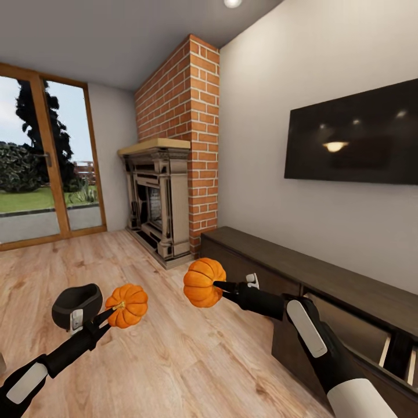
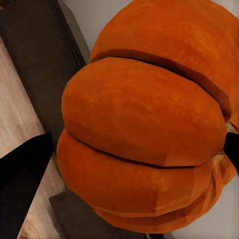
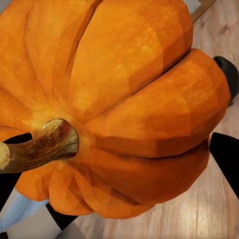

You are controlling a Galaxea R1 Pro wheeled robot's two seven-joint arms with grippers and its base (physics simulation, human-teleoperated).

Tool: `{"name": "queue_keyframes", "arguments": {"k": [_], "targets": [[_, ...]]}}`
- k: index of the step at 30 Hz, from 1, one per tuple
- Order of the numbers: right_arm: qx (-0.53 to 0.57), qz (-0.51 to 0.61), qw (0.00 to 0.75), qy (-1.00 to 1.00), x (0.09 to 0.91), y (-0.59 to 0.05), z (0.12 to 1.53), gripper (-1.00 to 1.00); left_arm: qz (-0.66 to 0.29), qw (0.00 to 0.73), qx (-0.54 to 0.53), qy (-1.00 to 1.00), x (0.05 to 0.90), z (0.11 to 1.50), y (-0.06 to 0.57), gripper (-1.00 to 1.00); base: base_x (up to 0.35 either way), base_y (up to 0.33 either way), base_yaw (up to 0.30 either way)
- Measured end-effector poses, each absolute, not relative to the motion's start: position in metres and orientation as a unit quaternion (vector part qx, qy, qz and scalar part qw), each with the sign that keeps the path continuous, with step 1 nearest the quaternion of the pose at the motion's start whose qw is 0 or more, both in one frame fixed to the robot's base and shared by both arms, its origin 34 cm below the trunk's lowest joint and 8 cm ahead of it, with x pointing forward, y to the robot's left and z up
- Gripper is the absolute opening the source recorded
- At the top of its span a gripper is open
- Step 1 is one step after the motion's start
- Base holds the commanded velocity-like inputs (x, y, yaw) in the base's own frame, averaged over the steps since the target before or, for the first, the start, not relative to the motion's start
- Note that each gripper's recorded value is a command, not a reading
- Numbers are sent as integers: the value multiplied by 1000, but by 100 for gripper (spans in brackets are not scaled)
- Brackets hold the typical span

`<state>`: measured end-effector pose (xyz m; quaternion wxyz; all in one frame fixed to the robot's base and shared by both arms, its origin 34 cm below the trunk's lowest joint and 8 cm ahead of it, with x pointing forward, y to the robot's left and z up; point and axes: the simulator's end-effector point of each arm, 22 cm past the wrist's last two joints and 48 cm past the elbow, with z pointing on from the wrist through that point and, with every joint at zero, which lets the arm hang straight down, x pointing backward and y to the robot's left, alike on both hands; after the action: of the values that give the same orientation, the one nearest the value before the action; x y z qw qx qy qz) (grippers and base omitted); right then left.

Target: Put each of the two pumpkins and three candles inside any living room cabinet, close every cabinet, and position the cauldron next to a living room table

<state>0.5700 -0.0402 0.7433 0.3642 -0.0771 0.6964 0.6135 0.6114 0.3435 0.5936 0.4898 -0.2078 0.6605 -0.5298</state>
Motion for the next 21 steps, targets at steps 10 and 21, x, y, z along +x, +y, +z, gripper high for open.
{"name": "queue_keyframes", "arguments": {"k": [10, 21], "targets": [[-72, 613, 359, 700, 578, -40, 751, -100, -528, 484, -211, 665, 616, 601, 343, -100, 0, 0, 0], [-66, 615, 351, 702, 587, -40, 767, -100, -526, 478, -217, 669, 624, 616, 344, -100, 0, 0, 0]]}}
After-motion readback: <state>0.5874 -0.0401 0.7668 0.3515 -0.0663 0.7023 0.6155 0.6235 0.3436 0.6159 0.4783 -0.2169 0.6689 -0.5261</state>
